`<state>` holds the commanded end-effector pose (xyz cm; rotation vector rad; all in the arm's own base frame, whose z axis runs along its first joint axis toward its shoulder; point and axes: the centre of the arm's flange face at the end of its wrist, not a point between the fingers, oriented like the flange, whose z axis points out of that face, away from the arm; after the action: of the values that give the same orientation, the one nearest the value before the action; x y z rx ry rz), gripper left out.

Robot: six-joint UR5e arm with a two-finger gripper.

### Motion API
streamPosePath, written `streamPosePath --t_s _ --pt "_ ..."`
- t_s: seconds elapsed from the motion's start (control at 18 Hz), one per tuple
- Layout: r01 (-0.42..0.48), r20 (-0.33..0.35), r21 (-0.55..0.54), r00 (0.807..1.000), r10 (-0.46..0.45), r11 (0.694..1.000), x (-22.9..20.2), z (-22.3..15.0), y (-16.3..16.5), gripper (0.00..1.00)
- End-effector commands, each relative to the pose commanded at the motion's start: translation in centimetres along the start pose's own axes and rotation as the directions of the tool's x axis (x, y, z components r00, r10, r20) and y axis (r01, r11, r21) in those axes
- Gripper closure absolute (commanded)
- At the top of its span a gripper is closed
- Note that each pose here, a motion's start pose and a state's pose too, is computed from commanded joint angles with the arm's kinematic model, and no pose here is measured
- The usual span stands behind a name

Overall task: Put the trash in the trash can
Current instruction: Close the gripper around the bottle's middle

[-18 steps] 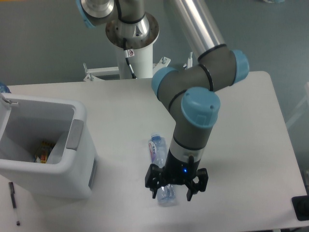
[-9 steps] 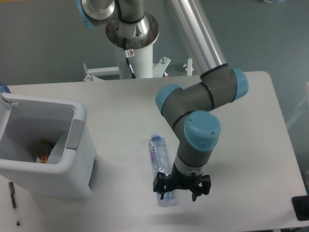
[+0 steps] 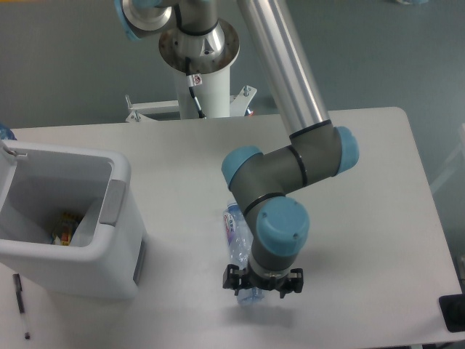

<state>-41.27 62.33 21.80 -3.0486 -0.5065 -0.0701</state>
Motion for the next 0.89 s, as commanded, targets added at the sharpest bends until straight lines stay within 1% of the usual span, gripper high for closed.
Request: streamPosePath --t_s 0.17,0.39,0.5,0.61,0.72,0.78,0.83,0.89 --pt "-0.002 0.02 -0.018 1.0 0.003 1.0 0.0 0.5 0.1 0.01" --pt "-0.004 0.058 -0.048 0.998 0.007 0.999 0.3 1.5 -0.1 0.12" --pt "-0.005 0.077 -0.062 0.997 0.01 0.998 0.3 1.9 -0.1 0.24" --pt "-0.008 0.079 -0.069 0.997 0.013 0.998 0.5 2.1 -0.1 0.42" --pt "-0.009 0.072 -0.082 0.997 0.015 0.997 0.7 2.1 0.0 0.62" --pt "-0.008 0.069 -0.087 0.998 0.015 0.996 0.8 2.0 0.1 0.7" --pt "-0.008 0.07 -0.086 0.997 0.015 0.996 0.8 1.9 0.1 0.77" --pt "-0.009 0.07 -0.085 0.997 0.015 0.996 0.8 1.8 0.1 0.81"
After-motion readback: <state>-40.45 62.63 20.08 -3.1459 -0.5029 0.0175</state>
